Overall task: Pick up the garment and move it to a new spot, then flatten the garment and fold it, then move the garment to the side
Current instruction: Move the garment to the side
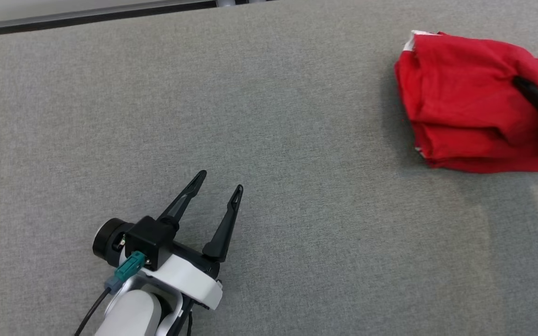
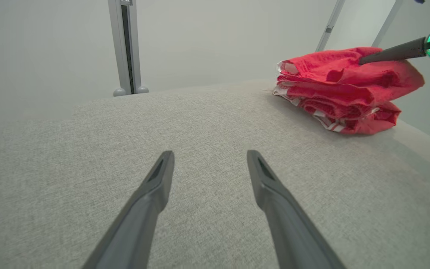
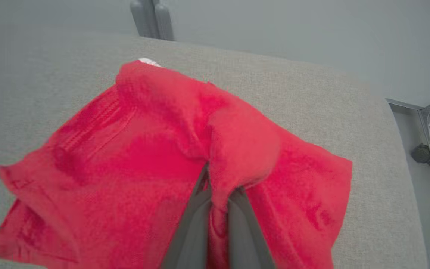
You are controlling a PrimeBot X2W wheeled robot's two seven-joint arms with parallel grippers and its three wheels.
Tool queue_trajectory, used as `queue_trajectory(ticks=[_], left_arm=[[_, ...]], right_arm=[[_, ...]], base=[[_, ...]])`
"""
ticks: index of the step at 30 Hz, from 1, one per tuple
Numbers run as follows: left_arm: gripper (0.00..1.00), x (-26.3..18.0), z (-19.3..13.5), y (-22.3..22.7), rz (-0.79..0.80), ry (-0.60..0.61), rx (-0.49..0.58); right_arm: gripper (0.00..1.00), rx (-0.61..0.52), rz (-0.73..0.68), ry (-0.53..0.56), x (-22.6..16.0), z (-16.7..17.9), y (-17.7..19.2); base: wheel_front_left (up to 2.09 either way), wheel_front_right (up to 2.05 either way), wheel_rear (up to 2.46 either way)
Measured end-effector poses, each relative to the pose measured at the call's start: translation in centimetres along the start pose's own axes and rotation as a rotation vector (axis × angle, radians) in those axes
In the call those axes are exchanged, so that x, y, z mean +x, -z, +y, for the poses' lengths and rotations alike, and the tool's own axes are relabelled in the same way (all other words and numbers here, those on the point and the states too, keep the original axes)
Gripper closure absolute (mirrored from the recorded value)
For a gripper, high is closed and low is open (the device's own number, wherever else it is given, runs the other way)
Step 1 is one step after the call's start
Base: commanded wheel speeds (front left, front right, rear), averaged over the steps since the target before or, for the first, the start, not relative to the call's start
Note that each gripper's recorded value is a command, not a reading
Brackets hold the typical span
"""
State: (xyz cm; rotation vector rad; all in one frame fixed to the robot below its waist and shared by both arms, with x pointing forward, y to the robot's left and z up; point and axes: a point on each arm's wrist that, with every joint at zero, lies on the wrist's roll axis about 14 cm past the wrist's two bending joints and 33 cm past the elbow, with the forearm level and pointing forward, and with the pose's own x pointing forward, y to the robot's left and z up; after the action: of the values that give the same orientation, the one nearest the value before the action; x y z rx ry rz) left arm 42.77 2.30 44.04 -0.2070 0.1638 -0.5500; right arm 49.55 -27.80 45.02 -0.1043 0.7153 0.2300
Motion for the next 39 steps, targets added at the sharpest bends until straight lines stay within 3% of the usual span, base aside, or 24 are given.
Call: queue_trajectory(ticks=[10,11,12,13,24,28,29,33,39], left_arm=[[0.00,-0.2,1.5,0.7,0.015,-0.040,-0.003],[0.00,-0.3,1.6,0.6,0.014,-0.043,-0.004],[0.00,-0.4,1.6,0.6,0.013,-0.046,-0.004],[0.00,-0.5,1.6,0.5,0.013,-0.048,-0.002],[0.00,-2.0,0.9,-2.3,-0.066,-0.069,0.008],[0.00,-3.4,1.3,-3.7,-0.108,-0.109,0.020],[0.00,-4.0,1.8,-5.0,-0.145,-0.132,0.034],[0.00,-6.1,3.7,-7.6,-0.217,-0.213,0.071],[0.00,-10.1,7.1,-11.6,-0.335,-0.364,0.107]], right_arm=[[1.00,-0.179,0.102,0.145,2.2,-4.7,1.5],[0.67,-0.176,0.104,0.161,2.1,-5.1,1.5],[0.12,-0.182,0.111,0.178,2.0,-5.5,1.7],[0.00,-0.178,0.116,0.192,1.9,-5.8,1.8],[0.00,-0.186,0.001,0.237,-1.6,-5.5,-0.7],[0.00,-0.154,-0.213,0.238,-4.4,-5.0,-4.8],[0.00,-0.131,-0.339,0.230,-6.0,-4.6,-6.8],[0.00,-0.074,-0.553,0.193,-8.8,-2.9,-8.9],[0.00,-0.008,-0.693,0.102,-10.7,0.6,-9.3]], base=[[0.00,0.00,0.00],[0.00,0.00,0.00],[0.00,0.00,0.00],[0.00,0.00,0.00],[0.00,0.00,0.00],[0.00,0.00,0.00],[0.00,0.00,0.00],[0.00,0.00,0.00],[0.00,0.00,0.00]])
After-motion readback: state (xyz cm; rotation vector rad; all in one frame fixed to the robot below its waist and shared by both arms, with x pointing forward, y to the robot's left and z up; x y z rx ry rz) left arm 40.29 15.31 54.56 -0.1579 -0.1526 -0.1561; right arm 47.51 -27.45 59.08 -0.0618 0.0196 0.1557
